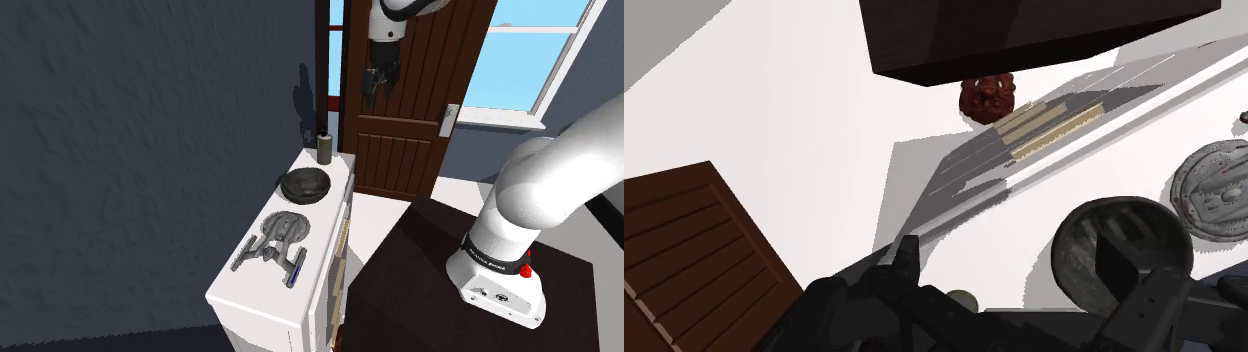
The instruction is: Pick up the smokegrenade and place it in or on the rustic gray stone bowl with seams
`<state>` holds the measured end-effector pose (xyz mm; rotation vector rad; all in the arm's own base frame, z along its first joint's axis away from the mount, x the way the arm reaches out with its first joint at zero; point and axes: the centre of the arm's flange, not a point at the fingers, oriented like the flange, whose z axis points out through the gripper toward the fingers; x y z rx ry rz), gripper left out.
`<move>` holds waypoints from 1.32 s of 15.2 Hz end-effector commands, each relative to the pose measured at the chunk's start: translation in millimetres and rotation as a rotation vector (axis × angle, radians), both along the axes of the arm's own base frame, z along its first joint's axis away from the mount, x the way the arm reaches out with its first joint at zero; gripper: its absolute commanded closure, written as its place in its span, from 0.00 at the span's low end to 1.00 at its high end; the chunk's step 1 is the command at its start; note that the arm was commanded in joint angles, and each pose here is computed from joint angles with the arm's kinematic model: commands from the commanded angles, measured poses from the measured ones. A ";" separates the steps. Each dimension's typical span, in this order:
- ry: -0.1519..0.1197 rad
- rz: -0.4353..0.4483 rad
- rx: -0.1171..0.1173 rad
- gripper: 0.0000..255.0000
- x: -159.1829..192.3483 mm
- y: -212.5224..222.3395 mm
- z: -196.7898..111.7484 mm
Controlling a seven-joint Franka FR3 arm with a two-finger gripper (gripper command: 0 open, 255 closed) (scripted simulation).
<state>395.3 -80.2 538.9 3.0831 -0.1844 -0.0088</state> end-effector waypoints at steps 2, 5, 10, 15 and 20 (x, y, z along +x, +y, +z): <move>-0.001 -0.002 0.004 0.00 29.1 -11.8 -26.2; -0.001 -0.004 0.008 0.00 59.0 -22.8 -50.1; -0.001 -0.008 0.016 0.00 108.7 -41.0 -90.0; -0.002 -0.012 0.023 0.00 158.3 -59.1 -130.1; -0.002 -0.016 0.031 0.00 207.9 -77.1 -170.2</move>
